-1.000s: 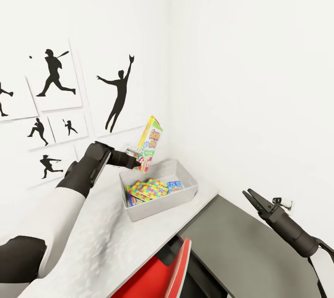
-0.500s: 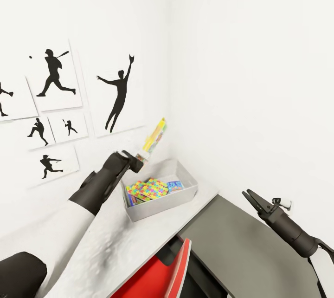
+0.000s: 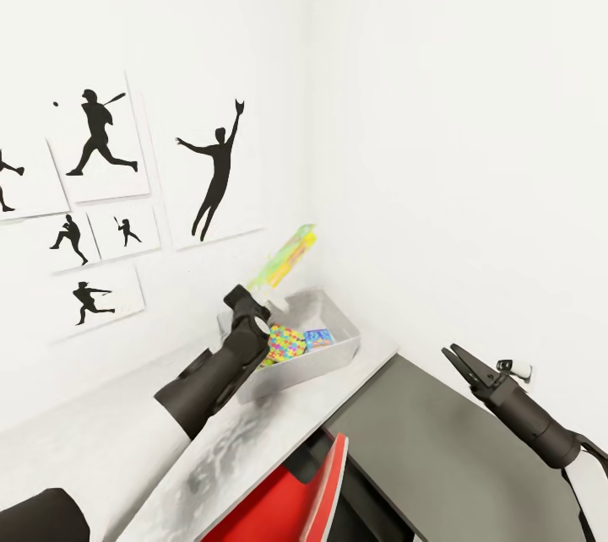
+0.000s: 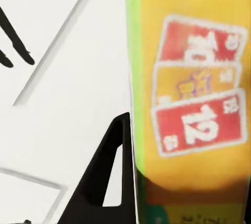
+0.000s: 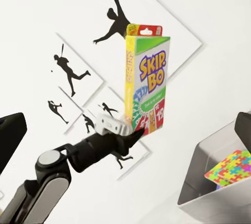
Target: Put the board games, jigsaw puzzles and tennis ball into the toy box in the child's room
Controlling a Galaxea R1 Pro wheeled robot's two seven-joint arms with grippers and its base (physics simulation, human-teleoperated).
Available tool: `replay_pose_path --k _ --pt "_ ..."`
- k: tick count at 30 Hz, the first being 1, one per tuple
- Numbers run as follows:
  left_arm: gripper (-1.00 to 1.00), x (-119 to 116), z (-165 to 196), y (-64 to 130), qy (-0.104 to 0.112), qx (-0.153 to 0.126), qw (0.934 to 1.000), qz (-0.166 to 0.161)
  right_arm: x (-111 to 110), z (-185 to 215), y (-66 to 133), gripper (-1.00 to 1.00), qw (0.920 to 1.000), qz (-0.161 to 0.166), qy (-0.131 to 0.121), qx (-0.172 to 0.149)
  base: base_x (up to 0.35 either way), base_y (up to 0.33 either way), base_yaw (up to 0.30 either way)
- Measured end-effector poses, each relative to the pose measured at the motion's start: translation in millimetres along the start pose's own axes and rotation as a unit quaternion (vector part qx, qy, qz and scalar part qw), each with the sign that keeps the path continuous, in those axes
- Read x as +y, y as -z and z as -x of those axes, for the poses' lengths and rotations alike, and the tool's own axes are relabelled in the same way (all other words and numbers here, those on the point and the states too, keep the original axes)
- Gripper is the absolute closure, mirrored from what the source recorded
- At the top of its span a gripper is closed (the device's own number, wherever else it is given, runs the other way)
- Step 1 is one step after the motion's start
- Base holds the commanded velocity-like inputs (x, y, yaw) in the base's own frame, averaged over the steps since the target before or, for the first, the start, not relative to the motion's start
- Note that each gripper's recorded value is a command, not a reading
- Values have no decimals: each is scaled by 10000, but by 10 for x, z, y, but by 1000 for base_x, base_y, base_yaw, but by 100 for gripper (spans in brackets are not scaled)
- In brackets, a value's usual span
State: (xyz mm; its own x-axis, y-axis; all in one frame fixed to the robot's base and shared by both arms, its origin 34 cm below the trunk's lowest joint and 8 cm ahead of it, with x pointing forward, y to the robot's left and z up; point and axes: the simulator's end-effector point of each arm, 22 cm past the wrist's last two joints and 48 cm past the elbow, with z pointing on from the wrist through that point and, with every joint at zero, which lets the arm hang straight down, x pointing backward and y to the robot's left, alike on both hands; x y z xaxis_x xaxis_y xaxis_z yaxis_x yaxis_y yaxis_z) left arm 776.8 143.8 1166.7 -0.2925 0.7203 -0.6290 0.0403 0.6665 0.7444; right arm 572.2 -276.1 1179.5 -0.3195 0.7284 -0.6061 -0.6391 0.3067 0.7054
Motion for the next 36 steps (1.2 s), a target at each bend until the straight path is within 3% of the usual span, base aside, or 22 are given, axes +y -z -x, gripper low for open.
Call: replay_pose_path --k 8,16,20,25,29,33,36 --pt "100 -284 126 123 -554 -266 9981 -46 -27 143 97 -100 9998 -78 65 -179 0 0 0" --pt "100 -469 -96 32 -882 21 9961 -80 -66 174 194 -100 9995 -172 62 -258 0 0 0" --pt "100 -472 -34 31 -1176 1 9929 149 -67 176 200 -100 9995 -177 64 -263 0 0 0" --pt "100 -540 -12 33 -1305 5 9913 167 -71 171 196 -100 9995 -187 67 -264 0 0 0" --pt "100 -573 43 21 -1428 -153 9894 217 -73 173 196 -100 9994 -191 68 -267 0 0 0" --pt "100 -569 26 -48 -1804 -330 9822 400 -72 171 196 -100 9994 -192 70 -263 0 0 0" --pt "100 -597 17 -82 -1965 -447 9785 431 -72 171 196 -100 9995 -191 69 -262 0 0 0"
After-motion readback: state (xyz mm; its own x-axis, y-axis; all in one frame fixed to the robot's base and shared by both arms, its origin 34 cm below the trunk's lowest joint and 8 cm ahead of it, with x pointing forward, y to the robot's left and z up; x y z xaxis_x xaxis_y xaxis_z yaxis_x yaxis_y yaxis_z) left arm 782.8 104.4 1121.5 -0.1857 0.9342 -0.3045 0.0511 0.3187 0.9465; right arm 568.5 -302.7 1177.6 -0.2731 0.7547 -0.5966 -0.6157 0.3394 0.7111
